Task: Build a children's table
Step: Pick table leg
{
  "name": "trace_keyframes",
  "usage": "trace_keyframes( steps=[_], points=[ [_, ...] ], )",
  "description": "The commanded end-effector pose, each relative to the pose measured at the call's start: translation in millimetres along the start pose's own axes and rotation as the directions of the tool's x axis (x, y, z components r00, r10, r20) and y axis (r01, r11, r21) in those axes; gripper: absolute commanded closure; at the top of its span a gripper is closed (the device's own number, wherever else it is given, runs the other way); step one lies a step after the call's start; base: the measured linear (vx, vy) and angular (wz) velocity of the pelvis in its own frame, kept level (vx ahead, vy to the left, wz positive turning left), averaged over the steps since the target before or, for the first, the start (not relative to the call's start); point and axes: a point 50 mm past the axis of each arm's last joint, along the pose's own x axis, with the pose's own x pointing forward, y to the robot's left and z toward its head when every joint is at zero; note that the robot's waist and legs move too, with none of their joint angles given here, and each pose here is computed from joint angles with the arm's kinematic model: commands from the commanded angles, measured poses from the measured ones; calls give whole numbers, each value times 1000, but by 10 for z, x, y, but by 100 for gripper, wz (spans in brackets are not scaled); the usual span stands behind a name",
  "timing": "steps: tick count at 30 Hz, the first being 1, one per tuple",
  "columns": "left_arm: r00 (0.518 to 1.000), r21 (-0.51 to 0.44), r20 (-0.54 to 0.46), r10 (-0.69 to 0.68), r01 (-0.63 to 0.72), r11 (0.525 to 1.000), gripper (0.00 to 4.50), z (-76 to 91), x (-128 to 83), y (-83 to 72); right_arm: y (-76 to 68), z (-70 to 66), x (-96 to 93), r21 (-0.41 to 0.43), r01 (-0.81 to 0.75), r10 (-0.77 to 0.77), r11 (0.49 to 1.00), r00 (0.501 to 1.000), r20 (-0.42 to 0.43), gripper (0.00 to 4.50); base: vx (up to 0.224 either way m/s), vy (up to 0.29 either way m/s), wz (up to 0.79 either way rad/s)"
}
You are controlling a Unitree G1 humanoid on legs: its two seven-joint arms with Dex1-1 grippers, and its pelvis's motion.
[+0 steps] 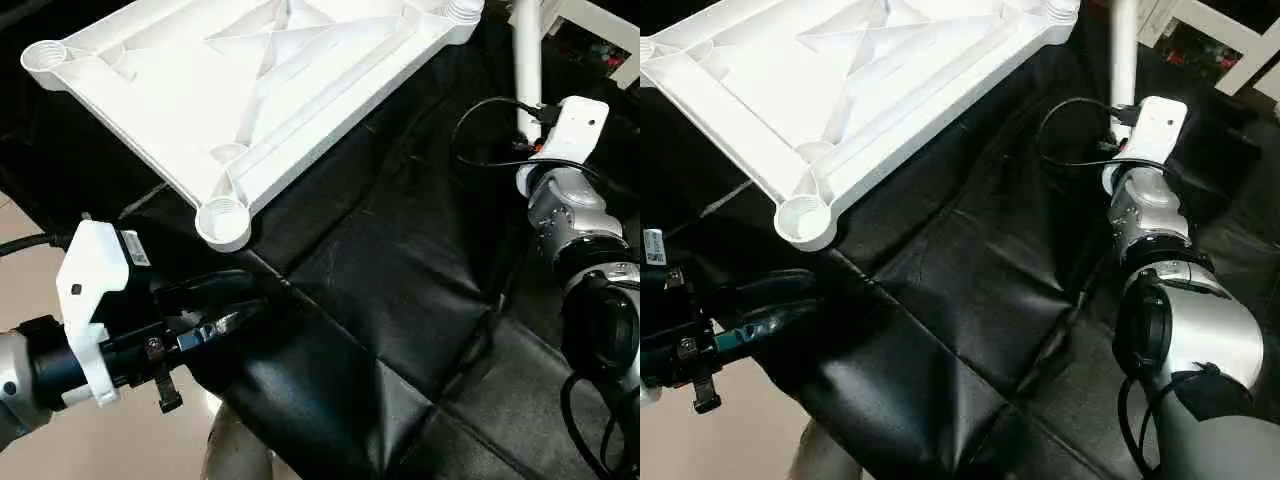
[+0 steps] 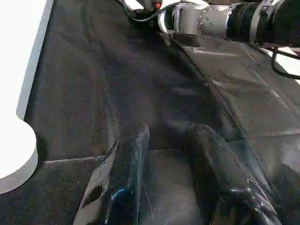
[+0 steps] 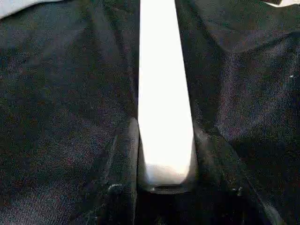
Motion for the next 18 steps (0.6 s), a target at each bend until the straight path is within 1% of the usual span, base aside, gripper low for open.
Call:
trace_keyframes(
  steps=[1,11,15,18],
  points=[
    [1000,8,-5,-20,20,1000,287,-3,21,-35,-79,-107,-20,0,20,-20,1000,999,-49,329,0,0,0],
    [1000,16,22,9,-9,1000,287,-9,65,-7,-76,-90,-20,13,16,-16,1000,1000,-26,331,0,0,0],
    [997,11,42,71,-72,997,287,-55,91,40,-109,-27,-23,54,23,-25,998,999,37,331,0,0,0],
    [994,0,61,95,-96,995,287,-91,133,76,-136,-11,-31,77,21,-27,997,997,69,331,0,0,0]
  ],
)
